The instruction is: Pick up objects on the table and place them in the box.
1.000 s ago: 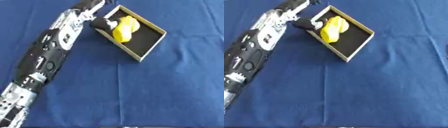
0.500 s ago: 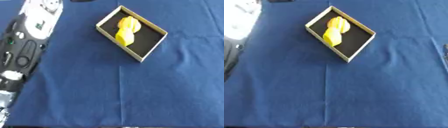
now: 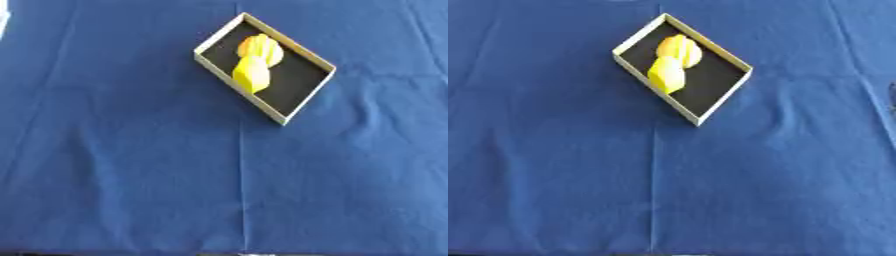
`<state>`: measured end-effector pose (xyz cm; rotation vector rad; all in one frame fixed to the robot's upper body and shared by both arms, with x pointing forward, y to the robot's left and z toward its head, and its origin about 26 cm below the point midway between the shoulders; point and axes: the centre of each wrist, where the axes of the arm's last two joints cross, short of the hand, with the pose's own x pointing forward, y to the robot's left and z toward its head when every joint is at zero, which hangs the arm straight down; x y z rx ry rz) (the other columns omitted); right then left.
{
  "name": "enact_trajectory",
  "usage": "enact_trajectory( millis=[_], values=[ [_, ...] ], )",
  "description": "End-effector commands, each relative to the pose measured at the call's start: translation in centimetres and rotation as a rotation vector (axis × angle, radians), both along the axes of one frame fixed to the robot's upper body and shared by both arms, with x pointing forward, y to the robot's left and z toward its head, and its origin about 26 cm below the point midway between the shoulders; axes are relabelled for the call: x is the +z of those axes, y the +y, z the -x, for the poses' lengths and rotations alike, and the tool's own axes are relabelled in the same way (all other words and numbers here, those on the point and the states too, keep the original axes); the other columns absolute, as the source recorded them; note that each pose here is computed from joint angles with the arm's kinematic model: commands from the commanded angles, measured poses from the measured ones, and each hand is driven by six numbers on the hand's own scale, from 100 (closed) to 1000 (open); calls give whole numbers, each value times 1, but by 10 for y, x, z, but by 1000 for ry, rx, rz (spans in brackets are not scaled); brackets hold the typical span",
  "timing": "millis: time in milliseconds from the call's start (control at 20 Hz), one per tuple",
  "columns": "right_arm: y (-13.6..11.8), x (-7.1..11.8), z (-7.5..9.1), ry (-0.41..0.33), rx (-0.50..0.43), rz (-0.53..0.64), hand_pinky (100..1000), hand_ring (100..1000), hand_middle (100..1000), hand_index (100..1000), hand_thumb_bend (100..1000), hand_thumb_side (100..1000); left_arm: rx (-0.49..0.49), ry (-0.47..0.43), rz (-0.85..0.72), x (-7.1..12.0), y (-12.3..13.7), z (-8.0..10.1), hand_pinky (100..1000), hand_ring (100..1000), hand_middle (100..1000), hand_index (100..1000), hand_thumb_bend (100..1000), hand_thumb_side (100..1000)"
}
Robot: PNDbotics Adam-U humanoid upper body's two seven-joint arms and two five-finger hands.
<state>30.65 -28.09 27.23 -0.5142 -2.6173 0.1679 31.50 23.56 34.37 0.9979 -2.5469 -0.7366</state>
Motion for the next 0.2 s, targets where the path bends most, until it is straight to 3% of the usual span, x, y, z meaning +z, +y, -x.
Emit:
enact_trajectory(
  millis=[50,200],
  values=[
    [-5,13,5,-60,-15,22,833,821,729,806,100,822,29,-145,77,8,17,17,903,794,758,891,100,451],
    [-5,15,5,-82,-13,14,832,819,727,804,100,818,23,-223,154,-6,26,16,909,797,764,896,100,509]
  ],
)
